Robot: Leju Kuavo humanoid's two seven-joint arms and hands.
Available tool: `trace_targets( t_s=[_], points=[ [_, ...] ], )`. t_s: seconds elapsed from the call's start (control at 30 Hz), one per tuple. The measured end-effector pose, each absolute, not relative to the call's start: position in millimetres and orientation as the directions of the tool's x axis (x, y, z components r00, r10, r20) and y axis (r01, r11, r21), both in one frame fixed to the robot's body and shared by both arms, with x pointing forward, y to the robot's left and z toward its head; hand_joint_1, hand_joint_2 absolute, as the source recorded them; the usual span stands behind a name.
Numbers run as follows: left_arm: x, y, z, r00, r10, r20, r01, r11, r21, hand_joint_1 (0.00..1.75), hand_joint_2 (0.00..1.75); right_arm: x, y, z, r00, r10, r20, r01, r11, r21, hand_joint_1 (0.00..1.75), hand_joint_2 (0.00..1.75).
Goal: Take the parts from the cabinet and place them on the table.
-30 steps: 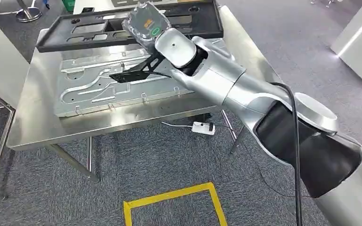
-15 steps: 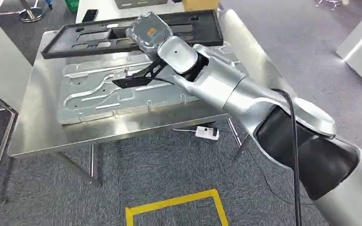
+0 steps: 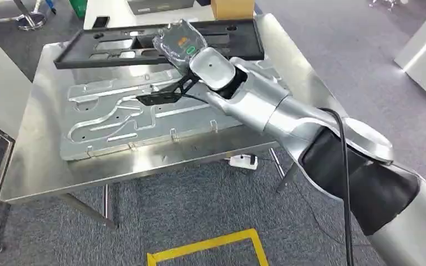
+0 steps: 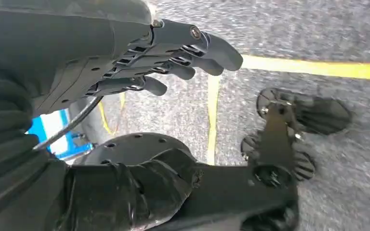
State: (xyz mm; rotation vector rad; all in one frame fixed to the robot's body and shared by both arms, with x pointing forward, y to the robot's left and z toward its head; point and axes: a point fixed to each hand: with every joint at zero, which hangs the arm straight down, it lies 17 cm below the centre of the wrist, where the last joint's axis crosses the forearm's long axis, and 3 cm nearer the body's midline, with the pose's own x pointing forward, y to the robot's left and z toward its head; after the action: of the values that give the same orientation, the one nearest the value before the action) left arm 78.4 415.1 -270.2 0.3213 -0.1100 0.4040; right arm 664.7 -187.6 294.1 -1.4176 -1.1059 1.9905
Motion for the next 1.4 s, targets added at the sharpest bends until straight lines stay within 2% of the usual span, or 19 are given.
trace_targets(
  t_s=[0.33, 0.47, 0.7, 1.2, 1.4],
  points=[
    [80.1, 415.1, -270.1, 0.913, 0.366, 0.179, -0.404, 0.871, 0.280, 0.00, 1.75, 653.9, -198.3, 241.1, -0.403, 0.751, -0.523, 0.025, -0.562, -0.827, 1.75, 1.75],
    [80.2, 413.8, -270.3, 0.911, 0.370, 0.183, -0.409, 0.870, 0.277, 0.00, 1.75, 653.3, -194.4, 243.7, -0.406, 0.778, -0.480, 0.049, -0.506, -0.861, 1.75, 1.75],
    [81.2, 412.0, -270.5, 0.909, 0.373, 0.184, -0.412, 0.869, 0.274, 0.00, 1.75, 651.1, -197.0, 235.7, -0.407, 0.793, -0.453, 0.033, -0.483, -0.875, 1.75, 1.75],
    [77.8, 405.7, -272.0, 0.887, 0.428, 0.175, -0.460, 0.852, 0.249, 0.00, 1.75, 633.9, -208.1, 181.0, -0.435, 0.806, -0.401, -0.045, -0.464, -0.885, 1.75, 1.75],
    [79.1, 406.3, -271.8, 0.901, 0.395, 0.181, -0.431, 0.865, 0.255, 0.00, 1.75, 620.6, -217.0, 145.8, -0.448, 0.811, -0.376, -0.096, -0.461, -0.882, 1.75, 1.75]
  ],
)
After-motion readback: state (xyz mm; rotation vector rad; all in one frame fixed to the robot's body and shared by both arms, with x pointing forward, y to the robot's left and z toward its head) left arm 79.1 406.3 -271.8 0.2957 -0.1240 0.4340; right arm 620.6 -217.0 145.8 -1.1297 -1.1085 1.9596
